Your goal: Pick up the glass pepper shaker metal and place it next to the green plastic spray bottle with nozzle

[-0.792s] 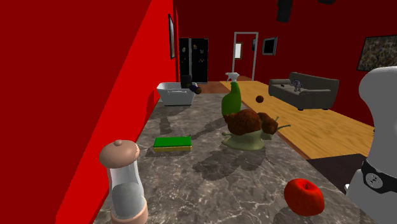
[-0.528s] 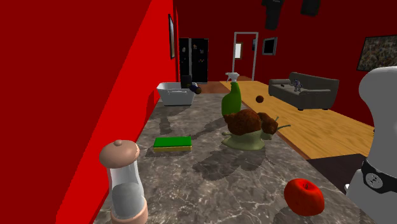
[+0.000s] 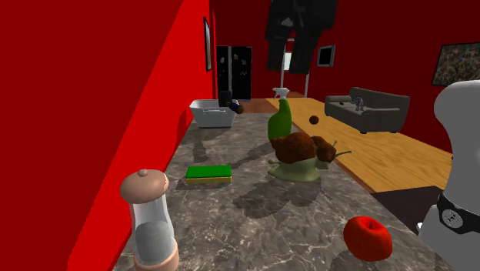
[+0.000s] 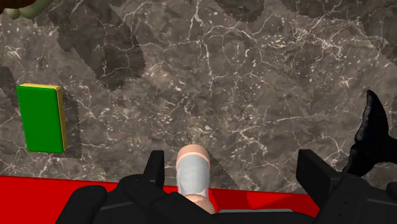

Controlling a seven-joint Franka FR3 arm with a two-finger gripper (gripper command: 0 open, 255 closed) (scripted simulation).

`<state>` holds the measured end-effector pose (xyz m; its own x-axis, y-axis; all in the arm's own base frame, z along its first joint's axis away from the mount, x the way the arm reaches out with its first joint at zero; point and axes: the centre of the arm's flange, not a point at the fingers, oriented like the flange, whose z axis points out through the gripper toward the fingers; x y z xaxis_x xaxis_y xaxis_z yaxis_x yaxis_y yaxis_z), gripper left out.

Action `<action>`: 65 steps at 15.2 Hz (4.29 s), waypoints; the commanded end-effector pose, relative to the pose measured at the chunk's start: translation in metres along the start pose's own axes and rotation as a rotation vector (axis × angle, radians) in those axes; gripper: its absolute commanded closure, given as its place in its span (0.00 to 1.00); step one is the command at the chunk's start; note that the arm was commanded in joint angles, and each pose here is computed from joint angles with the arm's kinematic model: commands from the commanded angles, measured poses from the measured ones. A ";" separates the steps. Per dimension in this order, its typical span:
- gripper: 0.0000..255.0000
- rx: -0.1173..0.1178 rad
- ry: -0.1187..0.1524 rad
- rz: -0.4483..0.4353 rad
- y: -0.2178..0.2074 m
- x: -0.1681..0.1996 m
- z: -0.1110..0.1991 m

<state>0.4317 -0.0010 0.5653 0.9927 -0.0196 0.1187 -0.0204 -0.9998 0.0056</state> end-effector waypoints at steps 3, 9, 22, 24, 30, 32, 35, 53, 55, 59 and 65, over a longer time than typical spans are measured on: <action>0.00 -0.043 -0.009 -0.003 -0.005 0.043 0.037; 0.00 -0.108 -0.023 -0.007 -0.011 0.104 0.091; 0.00 -0.183 -0.040 -0.011 -0.009 0.173 0.180; 0.00 -0.183 -0.040 -0.011 -0.007 0.173 0.194; 0.00 -0.183 -0.040 -0.011 -0.007 0.173 0.194; 0.00 -0.183 -0.040 -0.011 -0.007 0.173 0.194; 1.00 -0.183 -0.040 -0.011 -0.007 0.173 0.194; 1.00 -0.183 -0.040 -0.011 -0.006 0.180 0.136; 1.00 -0.183 -0.040 -0.011 -0.006 0.181 0.126; 1.00 -0.183 -0.040 -0.011 -0.006 0.184 0.105; 1.00 -0.183 -0.040 -0.011 -0.006 0.187 0.073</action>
<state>0.6260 0.0004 0.5092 0.9969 -0.0123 0.0783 -0.0268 -0.9819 0.1876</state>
